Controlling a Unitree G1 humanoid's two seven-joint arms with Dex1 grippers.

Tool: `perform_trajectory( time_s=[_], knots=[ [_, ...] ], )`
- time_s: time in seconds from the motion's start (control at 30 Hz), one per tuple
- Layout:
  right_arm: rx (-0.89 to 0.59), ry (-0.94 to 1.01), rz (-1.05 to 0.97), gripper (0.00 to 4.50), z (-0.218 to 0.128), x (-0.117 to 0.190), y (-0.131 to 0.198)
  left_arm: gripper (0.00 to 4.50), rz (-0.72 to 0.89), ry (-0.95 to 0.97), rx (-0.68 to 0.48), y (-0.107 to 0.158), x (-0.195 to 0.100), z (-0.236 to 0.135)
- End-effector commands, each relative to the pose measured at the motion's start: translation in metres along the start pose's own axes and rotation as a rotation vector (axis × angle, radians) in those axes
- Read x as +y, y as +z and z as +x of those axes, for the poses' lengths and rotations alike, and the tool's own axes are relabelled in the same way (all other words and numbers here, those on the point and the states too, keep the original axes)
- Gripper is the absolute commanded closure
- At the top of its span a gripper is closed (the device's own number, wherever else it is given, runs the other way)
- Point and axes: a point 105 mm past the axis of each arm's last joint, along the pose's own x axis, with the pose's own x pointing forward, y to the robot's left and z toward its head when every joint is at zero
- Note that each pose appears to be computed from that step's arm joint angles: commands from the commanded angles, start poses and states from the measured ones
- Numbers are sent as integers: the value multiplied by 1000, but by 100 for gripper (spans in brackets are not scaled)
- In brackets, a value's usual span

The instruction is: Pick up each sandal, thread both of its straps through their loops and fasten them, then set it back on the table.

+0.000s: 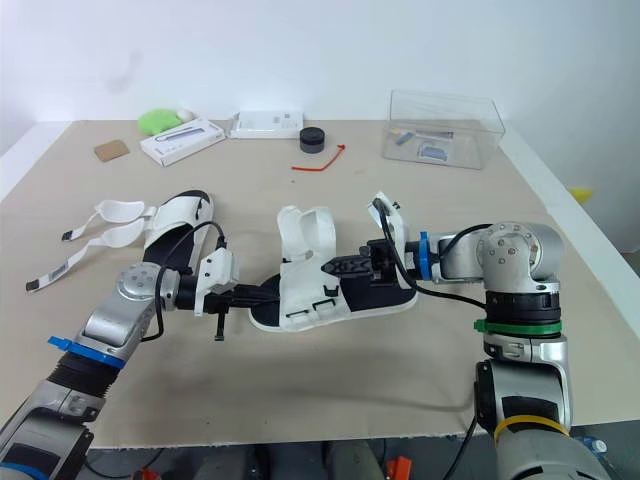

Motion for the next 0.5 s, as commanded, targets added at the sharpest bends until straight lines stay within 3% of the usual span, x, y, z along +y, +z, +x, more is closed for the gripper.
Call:
perform_trajectory(
  time_s=[0.03,0.5],
  knots=[
    [-21,37,-21,449,-2,11,9,450,25,-2,4,3,-1,-2],
    [22,84,54,449,2,17,0,450,26,-7,11,2,-3,-2]
  ],
)
